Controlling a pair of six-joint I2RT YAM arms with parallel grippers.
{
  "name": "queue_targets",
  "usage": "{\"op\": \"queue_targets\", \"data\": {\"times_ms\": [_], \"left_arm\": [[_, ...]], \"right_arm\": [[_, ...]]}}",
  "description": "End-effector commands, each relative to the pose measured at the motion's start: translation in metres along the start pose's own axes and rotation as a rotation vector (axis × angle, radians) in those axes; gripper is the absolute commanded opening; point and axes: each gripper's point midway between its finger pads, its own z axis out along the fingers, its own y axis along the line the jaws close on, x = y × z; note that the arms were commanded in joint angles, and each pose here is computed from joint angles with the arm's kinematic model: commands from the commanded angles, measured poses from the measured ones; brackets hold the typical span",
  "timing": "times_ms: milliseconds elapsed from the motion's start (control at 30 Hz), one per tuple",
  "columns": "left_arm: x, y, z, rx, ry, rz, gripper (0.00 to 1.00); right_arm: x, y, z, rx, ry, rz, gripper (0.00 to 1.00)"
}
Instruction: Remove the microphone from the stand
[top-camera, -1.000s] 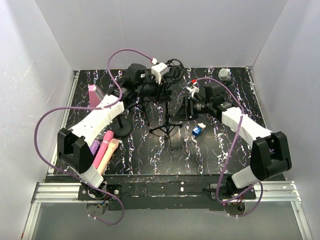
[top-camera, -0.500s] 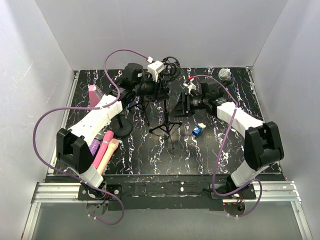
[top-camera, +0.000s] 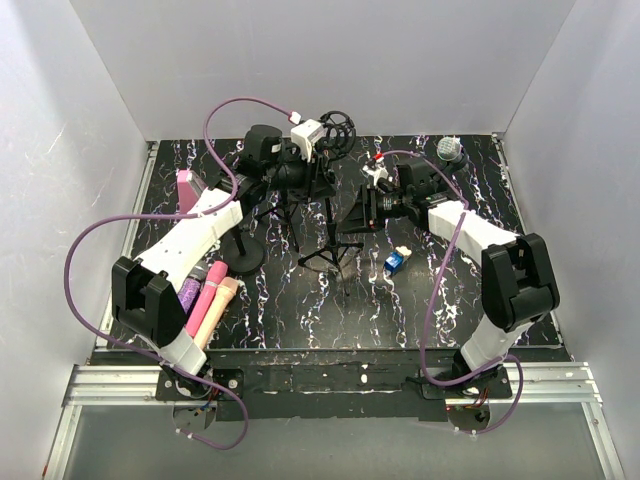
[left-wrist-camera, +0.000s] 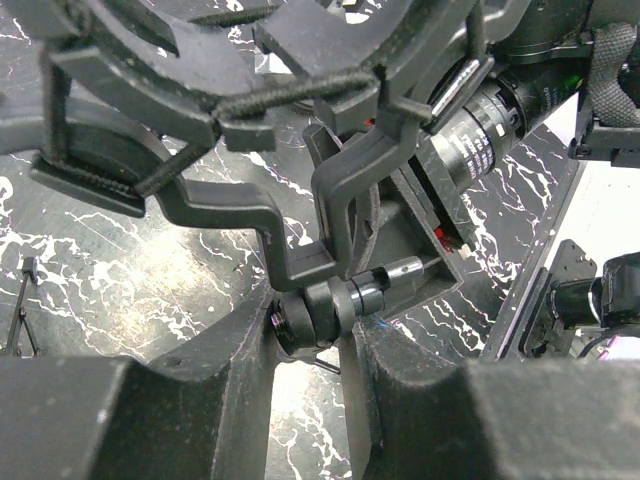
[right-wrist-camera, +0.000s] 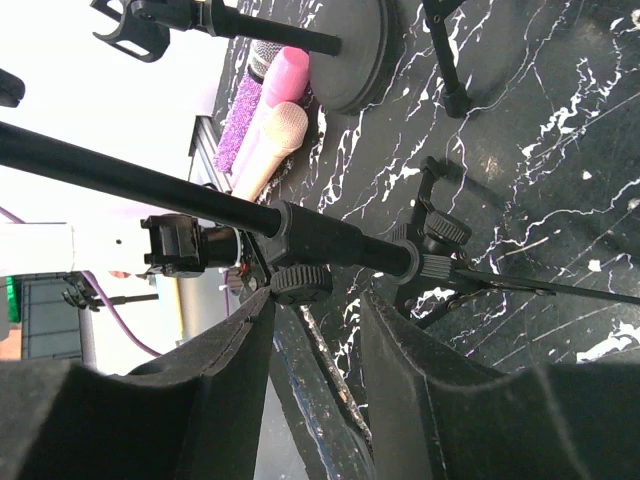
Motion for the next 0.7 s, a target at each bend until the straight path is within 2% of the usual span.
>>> {"op": "queue_targets", "data": {"times_ms": [0, 200, 333, 500, 567, 633, 667], "left_arm": [[-0.0128, -0.0127, -0.0214, 0.019, -0.042, 0.017, 0.0], [-0.0115, -0.0125, -0.0212, 0.029, -0.041, 0.01, 0.0], [-0.012, -0.0126, -0.0207, 0.034, -0.041, 0.006, 0.0], [-0.0124, -0.0111, -0.0204, 0.031, -0.042, 0.001, 0.0], [-0.0127, -0.0099, -0.0209, 0.028, -0.043, -0.004, 0.0], [-0.0115, -0.0087, -0.0208, 0.027, -0.04, -0.015, 0.0], [-0.0118, -0.0074, -0.0213, 0.023, -0.042, -0.022, 0.0]], "right_arm": [[-0.0198, 0.021, 0.0005, -0.082, -0.021, -0.068, 0.46], [-0.0184, 0.0232, 0.0021, -0.107, -0.007, -0.064, 0.43], [-0.0149, 0.0241, 0.003, -0.119, 0.006, -0.065, 0.34], [-0.0119, 0.0285, 0.0078, -0.139, 0.011, -0.101, 0.28], [-0.0108, 0.0289, 0.0094, -0.143, 0.013, -0.116, 0.21], [-0.0125, 0.0295, 0.0089, -0.138, 0.003, -0.148, 0.02], [-0.0147, 0.0292, 0.0081, -0.128, -0.009, -0.18, 0.01]]}}
